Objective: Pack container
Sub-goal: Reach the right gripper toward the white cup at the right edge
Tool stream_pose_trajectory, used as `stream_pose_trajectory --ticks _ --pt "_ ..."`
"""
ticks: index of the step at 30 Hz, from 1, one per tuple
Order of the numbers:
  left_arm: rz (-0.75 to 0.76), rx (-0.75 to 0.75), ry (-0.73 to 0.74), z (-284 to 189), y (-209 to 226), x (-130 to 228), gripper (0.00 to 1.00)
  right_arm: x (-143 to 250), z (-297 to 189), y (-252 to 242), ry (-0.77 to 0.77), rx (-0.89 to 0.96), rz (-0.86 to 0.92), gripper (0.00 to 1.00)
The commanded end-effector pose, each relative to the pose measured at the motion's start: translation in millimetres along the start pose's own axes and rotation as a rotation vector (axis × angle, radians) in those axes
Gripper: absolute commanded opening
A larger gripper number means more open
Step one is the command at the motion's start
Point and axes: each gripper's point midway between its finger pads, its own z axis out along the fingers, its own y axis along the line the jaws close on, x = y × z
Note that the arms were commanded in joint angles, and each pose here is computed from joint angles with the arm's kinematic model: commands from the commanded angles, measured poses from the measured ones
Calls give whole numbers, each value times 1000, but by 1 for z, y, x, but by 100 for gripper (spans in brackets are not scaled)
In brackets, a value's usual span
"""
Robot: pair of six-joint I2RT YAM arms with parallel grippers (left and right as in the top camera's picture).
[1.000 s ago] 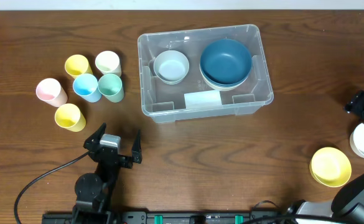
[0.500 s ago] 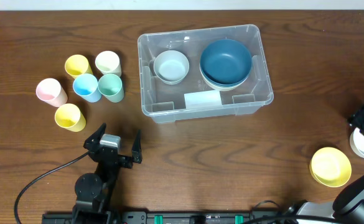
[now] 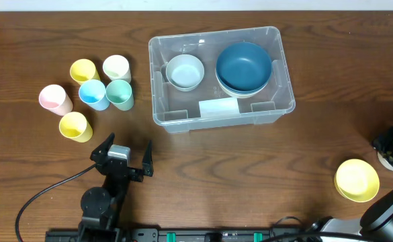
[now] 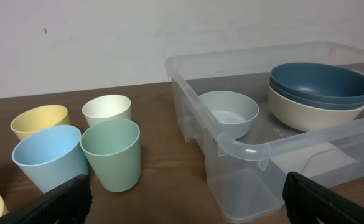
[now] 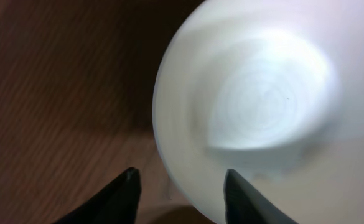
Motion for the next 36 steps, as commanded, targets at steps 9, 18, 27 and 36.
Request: stream_pose_trajectory --ticks 9,18,27,36 --pt "5 2 45 1 0 15 98 10 6 -1 9 -16 75 11" --pt "5 2 45 1 0 15 98 10 6 21 9 -93 51 1" --pt "6 2 45 1 0 15 98 -42 -29 70 -92 -194 -40 1" --pt "5 2 45 1 0 15 98 -105 -155 177 -262 -387 -365 1"
